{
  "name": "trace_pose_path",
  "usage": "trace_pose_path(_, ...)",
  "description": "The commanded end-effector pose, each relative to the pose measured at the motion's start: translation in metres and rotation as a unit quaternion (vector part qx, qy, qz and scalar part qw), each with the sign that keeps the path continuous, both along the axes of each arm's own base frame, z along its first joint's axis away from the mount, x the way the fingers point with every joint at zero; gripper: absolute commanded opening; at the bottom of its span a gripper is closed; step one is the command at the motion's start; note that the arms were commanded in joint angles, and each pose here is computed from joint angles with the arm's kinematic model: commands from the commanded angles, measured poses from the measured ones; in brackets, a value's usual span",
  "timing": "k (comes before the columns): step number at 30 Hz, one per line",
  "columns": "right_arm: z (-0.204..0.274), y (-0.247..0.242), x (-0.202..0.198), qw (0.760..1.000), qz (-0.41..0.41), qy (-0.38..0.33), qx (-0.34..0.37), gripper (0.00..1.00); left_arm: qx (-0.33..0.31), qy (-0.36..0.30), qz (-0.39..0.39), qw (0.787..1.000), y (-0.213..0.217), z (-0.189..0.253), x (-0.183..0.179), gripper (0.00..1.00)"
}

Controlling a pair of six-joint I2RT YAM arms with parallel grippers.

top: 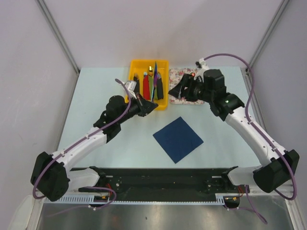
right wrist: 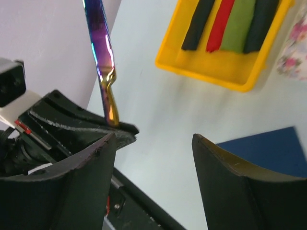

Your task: Place the utensils on the paper napkin and roll it up

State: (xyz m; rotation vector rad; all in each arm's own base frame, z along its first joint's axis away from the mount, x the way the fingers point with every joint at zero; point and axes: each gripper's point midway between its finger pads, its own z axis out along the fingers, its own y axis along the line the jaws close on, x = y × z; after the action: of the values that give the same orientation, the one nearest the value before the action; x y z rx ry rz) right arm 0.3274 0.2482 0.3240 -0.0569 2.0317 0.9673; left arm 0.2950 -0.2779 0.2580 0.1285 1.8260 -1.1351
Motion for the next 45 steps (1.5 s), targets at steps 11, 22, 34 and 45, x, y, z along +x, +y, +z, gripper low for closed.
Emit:
trace_pose_path(11, 0.004, 0.054, 0.011, 0.998, 0.003, 0.007, 0.060, 0.58, 0.025, -0.035, 0.008, 0.999, -0.021, 0.025, 0.014, 0.00)
trace_pose_path(22, 0.004, 0.077, 0.020, 0.997, 0.014, 0.016, 0.079, 0.49, 0.026, -0.035, 0.000, 0.999, -0.022, 0.021, 0.010, 0.00)
trace_pose_path(34, -0.007, 0.087, 0.028, 0.997, 0.011, 0.031, 0.075, 0.23, 0.030, -0.039, 0.004, 0.999, -0.017, 0.018, 0.005, 0.00)
trace_pose_path(45, -0.037, 0.060, 0.028, 0.999, -0.023, 0.037, 0.025, 0.00, 0.058, -0.028, 0.012, 0.998, -0.007, 0.007, 0.003, 0.70)
